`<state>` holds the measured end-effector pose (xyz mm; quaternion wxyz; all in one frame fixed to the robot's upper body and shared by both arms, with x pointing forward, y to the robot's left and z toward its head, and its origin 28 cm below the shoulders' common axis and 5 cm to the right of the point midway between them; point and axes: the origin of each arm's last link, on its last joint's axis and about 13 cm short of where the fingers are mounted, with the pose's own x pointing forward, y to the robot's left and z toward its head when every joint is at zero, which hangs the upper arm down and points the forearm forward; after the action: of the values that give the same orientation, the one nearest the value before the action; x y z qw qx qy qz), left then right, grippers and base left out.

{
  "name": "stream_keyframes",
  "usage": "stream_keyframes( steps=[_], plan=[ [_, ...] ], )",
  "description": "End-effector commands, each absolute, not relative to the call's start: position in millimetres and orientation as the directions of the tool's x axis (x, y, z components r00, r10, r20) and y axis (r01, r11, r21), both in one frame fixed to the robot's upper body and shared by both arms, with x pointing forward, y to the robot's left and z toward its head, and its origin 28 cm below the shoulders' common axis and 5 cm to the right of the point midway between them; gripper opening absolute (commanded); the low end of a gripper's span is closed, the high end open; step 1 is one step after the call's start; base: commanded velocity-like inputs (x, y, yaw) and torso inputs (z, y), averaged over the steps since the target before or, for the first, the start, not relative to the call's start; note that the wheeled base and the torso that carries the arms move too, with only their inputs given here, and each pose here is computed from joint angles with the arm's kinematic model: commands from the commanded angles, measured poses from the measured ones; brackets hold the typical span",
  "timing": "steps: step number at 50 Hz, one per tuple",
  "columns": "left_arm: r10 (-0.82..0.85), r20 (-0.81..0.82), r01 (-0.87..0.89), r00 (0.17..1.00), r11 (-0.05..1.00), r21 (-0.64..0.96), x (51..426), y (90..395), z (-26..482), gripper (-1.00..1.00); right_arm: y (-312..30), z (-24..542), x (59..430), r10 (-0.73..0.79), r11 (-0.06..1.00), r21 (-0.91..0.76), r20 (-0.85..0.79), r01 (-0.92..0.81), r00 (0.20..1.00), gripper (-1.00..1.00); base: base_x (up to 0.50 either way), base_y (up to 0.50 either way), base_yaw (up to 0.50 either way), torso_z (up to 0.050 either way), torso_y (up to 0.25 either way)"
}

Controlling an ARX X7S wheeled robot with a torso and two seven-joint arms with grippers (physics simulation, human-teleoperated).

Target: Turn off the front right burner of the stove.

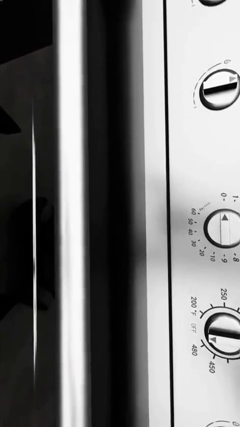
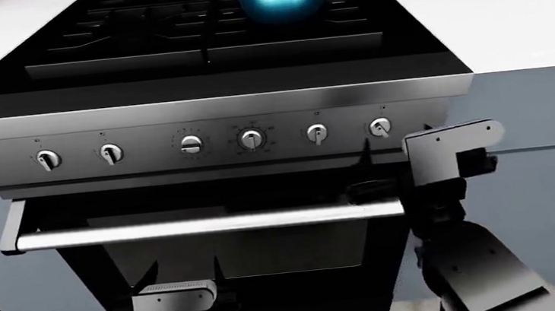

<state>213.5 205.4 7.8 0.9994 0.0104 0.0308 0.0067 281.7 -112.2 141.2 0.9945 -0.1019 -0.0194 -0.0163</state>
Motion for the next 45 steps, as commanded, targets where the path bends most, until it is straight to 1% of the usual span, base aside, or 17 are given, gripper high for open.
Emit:
stream_keyframes(
  steps=[1, 21, 29, 45],
  plan=[
    [0.013, -0.06, -0.012, 0.998, 1.0, 0.02, 214, 206, 7, 1.0, -106, 140, 292, -0.011, 0.975, -0.22, 0.033, 0.018, 0.999, 1.0, 0.0, 0.0, 0.0, 0.0, 0.0],
    [0.015, -0.06, -0.013, 0.998, 1.0, 0.023, 213, 205, 7, 1.0, -113, 130, 306, -0.062, 0.973, -0.224, -0.016, 0.057, 0.998, 1.0, 0.0, 0.0, 0.0, 0.0, 0.0],
    [0.014, -0.062, -0.013, 0.998, 1.0, 0.023, 213, 205, 8, 1.0, -110, 127, 313, -0.05, 0.973, -0.226, -0.031, 0.041, 0.998, 1.0, 0.0, 0.0, 0.0, 0.0, 0.0],
    [0.014, -0.066, -0.013, 0.998, 1.0, 0.024, 214, 205, 7, 1.0, -110, 126, 326, -0.053, 0.957, -0.286, -0.038, 0.04, 0.998, 1.0, 0.0, 0.0, 0.0, 0.0, 0.0]
  ],
)
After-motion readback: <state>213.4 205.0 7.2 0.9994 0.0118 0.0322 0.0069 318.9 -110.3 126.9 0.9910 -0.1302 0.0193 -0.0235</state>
